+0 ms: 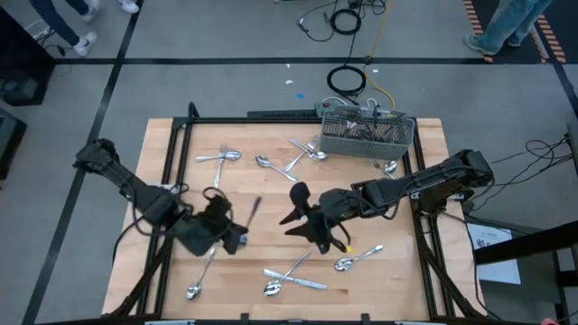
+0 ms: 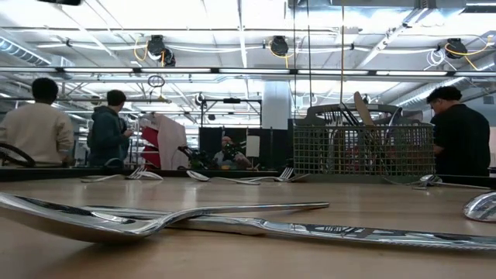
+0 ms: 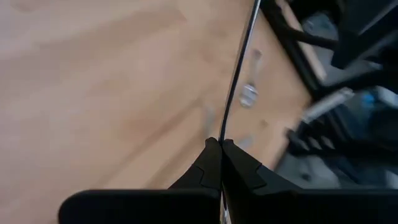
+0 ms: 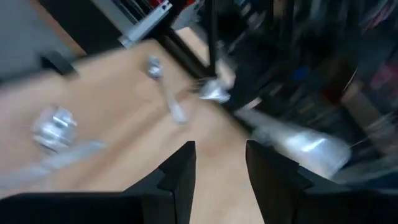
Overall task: Sort silverware
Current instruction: Put the silver fork into the gray utensil holder
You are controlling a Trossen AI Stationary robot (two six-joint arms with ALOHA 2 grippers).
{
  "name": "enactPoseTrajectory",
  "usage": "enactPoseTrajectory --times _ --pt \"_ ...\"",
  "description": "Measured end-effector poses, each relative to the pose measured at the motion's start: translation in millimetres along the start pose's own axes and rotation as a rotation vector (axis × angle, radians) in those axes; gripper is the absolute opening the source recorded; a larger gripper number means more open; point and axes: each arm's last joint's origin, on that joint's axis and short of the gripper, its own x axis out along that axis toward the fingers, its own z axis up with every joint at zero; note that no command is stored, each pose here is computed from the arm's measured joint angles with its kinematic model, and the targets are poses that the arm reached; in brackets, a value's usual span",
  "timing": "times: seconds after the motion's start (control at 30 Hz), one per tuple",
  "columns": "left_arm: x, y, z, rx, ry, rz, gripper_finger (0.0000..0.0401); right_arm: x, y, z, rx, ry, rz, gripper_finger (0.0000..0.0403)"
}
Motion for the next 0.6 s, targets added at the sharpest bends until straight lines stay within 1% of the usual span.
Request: enactPoseTrajectory --times 0.07,0.17,0.27,0.33,0.47,0.6 --pt "8 -6 8 -0.026 0.023 -0.073 0.0008 1 4 7 -0.164 0.014 -0.070 0.0132" --pt "16 -11 22 -0.062 0.019 -0.172 0.0008 1 10 15 -0.321 0.066 -0.184 0.0132" --pt "21 -14 33 -0.084 0.024 -0.252 0.0008 -2 15 25 -0.414 0.126 -0.289 0.0132" --pt "22 -17 39 -0.105 0.030 -0.295 0.0008 -3 20 30 -0.485 0.165 -0.328 0.0132" --pt "24 -19 51 -0.141 0.038 -0.363 0.0008 -6 28 36 -0.596 0.223 -0.363 0.0132" --pt "22 -28 64 -0.179 0.026 -0.497 0.0008 -8 31 38 -0.631 0.275 -0.394 0.0132"
